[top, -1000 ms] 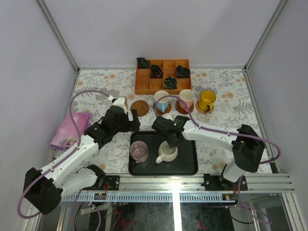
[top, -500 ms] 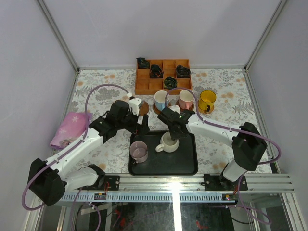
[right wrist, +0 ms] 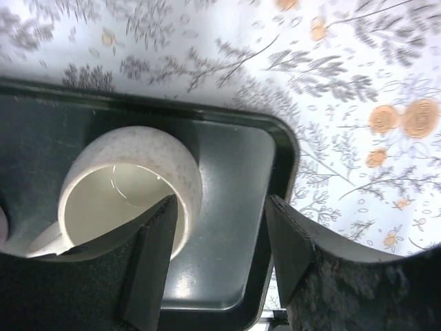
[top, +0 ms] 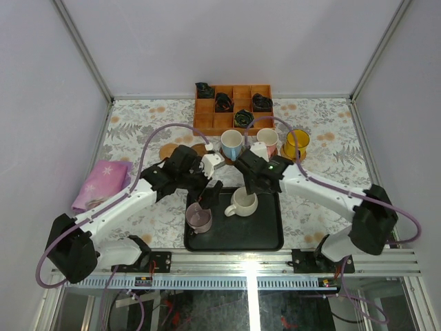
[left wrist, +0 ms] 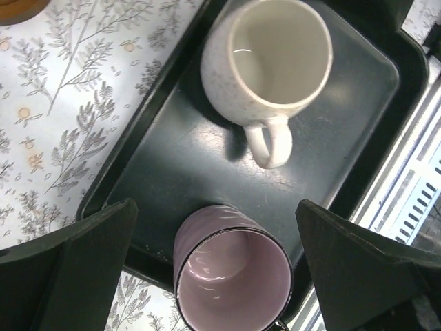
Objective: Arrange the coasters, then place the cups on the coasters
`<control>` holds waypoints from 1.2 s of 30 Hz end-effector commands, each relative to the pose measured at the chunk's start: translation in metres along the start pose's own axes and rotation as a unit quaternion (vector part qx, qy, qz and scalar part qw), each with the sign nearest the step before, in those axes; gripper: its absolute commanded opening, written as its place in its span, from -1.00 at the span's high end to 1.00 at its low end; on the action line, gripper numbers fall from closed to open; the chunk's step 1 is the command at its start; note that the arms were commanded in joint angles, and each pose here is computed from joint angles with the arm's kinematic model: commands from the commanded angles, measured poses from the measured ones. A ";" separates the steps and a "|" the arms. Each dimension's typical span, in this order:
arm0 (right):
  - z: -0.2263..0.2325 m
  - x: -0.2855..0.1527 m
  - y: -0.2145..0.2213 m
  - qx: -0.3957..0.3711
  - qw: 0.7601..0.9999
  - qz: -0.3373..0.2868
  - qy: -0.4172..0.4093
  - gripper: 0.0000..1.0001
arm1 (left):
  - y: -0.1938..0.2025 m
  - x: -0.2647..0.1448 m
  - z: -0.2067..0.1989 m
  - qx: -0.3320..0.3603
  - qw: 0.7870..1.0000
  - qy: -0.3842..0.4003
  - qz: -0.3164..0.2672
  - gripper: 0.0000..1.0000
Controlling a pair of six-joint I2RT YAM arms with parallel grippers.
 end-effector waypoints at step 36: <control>-0.087 -0.083 -0.005 0.187 0.952 -0.228 0.087 -0.21 | -0.008 0.092 -0.034 0.056 0.998 0.012 0.028 -0.57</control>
Point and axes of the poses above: each gripper's point midway between its finger pads, its own x axis out along the fingers, its own z axis along the line the jaws close on, y = z × x, the point moved 9 cm from there along -x, back along the fingers, and after that the axes turned 1 degree about -x, right-handed, at the moved point
